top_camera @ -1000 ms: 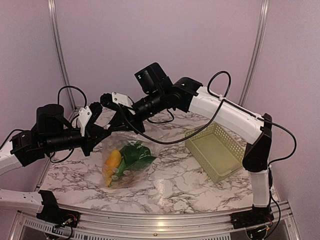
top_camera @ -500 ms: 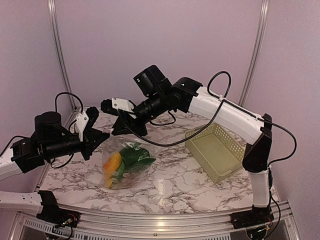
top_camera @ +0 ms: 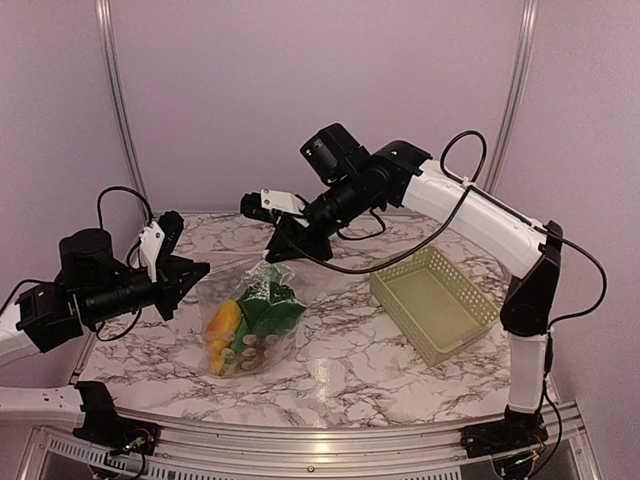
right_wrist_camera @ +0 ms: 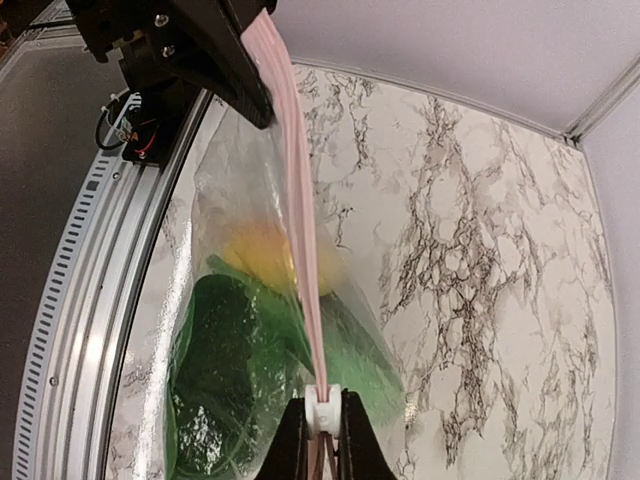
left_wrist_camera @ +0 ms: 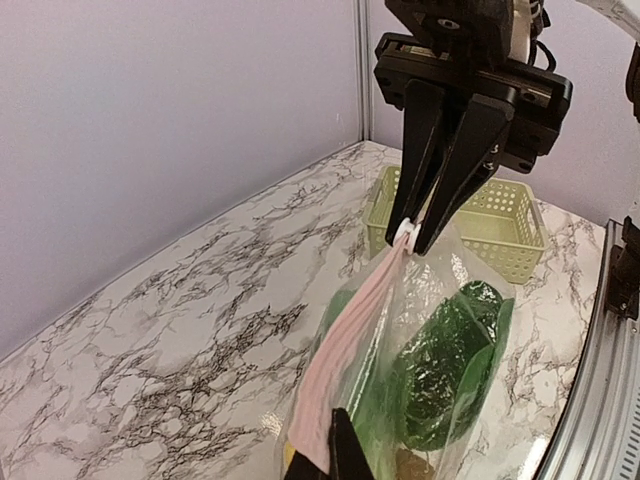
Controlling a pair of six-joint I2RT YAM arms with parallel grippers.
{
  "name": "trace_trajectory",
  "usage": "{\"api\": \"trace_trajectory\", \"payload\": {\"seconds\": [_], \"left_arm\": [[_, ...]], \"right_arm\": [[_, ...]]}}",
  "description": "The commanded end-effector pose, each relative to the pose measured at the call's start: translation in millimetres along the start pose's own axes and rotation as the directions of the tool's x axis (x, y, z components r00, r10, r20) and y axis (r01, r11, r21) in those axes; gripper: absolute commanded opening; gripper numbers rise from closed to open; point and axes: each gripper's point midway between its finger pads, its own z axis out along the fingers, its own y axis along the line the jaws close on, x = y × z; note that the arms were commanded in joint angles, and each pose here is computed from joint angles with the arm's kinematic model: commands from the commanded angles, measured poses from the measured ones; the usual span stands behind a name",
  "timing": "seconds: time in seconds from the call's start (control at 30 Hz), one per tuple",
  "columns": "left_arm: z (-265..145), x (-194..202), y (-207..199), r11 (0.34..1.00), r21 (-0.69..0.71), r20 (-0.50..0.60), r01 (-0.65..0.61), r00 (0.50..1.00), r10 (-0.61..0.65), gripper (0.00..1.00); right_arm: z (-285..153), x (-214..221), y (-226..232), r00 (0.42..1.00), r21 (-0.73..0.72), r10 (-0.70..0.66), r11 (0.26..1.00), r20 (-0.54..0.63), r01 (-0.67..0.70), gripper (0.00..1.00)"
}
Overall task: Place the food in the zip-top bag and seal the zipper
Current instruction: Zip the zipper on the zipper food storage bag.
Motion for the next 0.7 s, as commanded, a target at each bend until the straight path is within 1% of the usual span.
{"api": "trace_trajectory", "payload": {"seconds": [0.0, 0.3, 0.43, 0.67], "left_arm": [[-9, 4, 21, 0.995, -0.104, -0.034, 0.012, 0.999, -0.016, 0.0], [-5, 0, 23, 0.993, -0.115, -0.04, -0.002, 0.999, -0.002, 0.0], [-2, -2, 21, 0.994, -0.106, -0.04, 0.0, 0.999, -0.004, 0.0], [10, -5, 14, 0.998, -0.066, -0.033, 0.022, 0.999, -0.024, 0.0]], "right_arm": [[-58, 56, -21, 0.978, 0.116, 0.116, 0.989, -0.175, -0.096, 0.02], [-90, 107, -31, 0.948, 0.152, 0.209, 0.973, -0.24, -0.176, 0.03], [-97, 125, -34, 0.937, 0.158, 0.235, 0.967, -0.261, -0.198, 0.03], [-96, 129, -36, 0.936, 0.145, 0.241, 0.967, -0.257, -0.209, 0.04]]}}
